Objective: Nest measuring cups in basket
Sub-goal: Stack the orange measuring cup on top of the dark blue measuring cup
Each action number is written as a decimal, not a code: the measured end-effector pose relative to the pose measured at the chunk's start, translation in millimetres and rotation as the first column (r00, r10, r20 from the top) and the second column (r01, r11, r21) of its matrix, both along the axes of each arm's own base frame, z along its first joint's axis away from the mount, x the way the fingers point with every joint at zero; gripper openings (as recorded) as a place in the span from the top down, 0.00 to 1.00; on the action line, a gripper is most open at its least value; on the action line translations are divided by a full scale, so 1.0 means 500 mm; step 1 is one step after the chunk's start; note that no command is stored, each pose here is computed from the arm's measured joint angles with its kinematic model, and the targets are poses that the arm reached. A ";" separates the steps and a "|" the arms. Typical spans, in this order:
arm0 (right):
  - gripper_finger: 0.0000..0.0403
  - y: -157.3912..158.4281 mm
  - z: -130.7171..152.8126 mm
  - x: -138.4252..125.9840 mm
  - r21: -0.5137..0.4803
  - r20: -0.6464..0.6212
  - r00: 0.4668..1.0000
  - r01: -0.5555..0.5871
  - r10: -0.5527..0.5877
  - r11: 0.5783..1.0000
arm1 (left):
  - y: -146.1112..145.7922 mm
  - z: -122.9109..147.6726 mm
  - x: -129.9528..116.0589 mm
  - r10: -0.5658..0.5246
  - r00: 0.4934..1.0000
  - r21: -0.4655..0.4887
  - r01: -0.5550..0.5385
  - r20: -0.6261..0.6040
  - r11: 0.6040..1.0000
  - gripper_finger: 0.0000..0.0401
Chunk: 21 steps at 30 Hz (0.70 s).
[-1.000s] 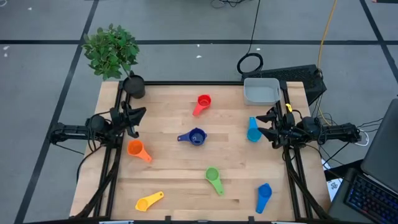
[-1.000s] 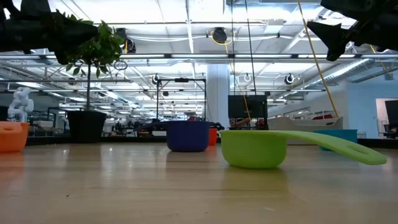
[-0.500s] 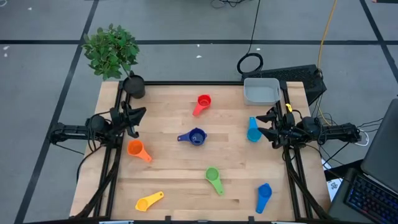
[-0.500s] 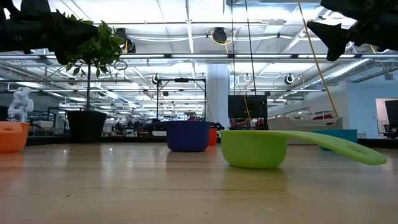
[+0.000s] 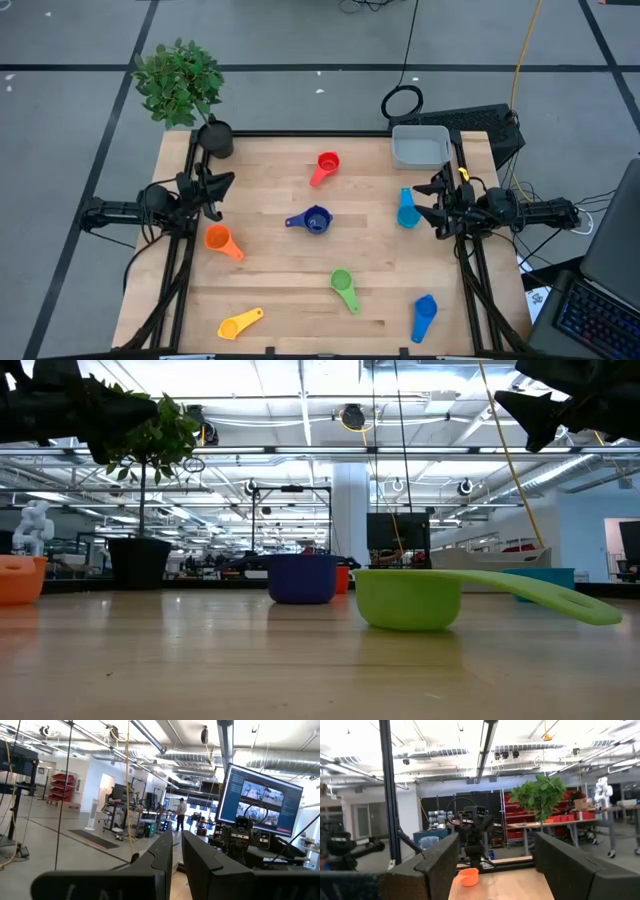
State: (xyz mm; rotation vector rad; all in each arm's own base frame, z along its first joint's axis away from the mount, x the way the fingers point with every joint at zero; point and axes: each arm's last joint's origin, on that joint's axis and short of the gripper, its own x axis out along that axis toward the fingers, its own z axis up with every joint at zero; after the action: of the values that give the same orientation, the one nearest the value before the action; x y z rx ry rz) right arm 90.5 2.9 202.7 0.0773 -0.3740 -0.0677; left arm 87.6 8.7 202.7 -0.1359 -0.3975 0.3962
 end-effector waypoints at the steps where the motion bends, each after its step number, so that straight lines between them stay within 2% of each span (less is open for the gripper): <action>1: 0.38 0.000 0.000 0.000 -0.002 0.000 1.000 0.001 -0.001 1.000 | 0.000 0.000 0.000 -0.001 1.000 -0.001 0.001 0.002 1.000 0.89; 9: 0.38 0.000 0.004 -0.002 -0.017 0.021 1.000 0.008 -0.007 1.000 | 0.000 0.000 0.000 -0.008 1.000 -0.020 0.009 0.009 1.000 0.89; 17: 0.38 0.000 0.004 -0.001 0.008 0.022 1.000 -0.003 0.003 1.000 | 0.000 -0.001 0.000 -0.028 0.999 -0.071 0.030 0.032 0.997 0.89; 21: 0.38 -0.001 0.006 -0.002 -0.016 0.032 0.999 0.012 -0.011 1.000 | 0.000 0.005 -0.002 -0.021 0.998 -0.049 0.024 0.054 0.999 0.89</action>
State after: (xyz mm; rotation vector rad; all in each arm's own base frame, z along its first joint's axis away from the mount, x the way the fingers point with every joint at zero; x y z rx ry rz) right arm 89.3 2.6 205.7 0.0602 -0.4069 -0.0747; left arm 86.5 8.8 205.3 -0.1991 -0.4382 0.3808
